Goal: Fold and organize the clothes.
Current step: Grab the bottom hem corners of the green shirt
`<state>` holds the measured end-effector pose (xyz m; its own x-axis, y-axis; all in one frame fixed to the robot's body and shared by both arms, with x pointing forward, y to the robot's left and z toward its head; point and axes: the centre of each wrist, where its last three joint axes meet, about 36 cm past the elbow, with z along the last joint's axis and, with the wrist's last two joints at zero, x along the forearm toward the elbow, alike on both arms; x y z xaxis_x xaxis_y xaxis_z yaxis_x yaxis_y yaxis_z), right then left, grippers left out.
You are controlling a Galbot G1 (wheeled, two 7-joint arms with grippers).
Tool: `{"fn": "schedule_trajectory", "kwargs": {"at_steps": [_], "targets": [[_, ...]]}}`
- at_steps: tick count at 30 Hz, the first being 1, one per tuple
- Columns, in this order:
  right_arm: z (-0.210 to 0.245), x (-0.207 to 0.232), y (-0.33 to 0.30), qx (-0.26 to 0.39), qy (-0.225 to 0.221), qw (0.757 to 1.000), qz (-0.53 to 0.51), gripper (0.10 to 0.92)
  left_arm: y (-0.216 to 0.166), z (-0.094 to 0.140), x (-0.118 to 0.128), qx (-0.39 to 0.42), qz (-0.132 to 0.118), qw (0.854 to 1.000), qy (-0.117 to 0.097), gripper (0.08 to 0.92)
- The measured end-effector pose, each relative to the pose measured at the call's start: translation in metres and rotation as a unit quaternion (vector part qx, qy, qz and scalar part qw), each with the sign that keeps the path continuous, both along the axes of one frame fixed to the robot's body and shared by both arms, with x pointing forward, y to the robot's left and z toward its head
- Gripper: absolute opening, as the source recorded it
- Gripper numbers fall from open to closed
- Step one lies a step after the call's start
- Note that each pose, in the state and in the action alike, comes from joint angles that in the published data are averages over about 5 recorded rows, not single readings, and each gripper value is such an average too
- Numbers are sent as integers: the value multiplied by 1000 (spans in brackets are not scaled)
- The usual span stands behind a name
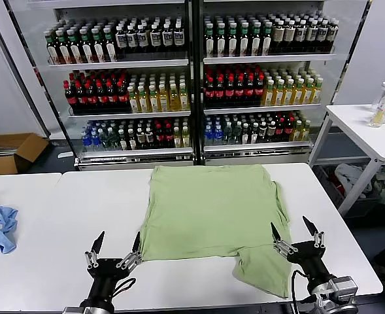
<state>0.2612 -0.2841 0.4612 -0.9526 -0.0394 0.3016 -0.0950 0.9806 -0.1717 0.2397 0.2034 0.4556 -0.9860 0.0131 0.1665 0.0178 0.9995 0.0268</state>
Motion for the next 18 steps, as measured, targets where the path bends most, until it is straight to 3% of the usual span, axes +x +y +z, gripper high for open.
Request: {"fn": "schedule_trajectory", "kwargs": {"at_steps": [18], "targets": [[-31,-22,3,-5,105,994,-24,823,-12,-27,35,22,-9,994,107,823]]}}
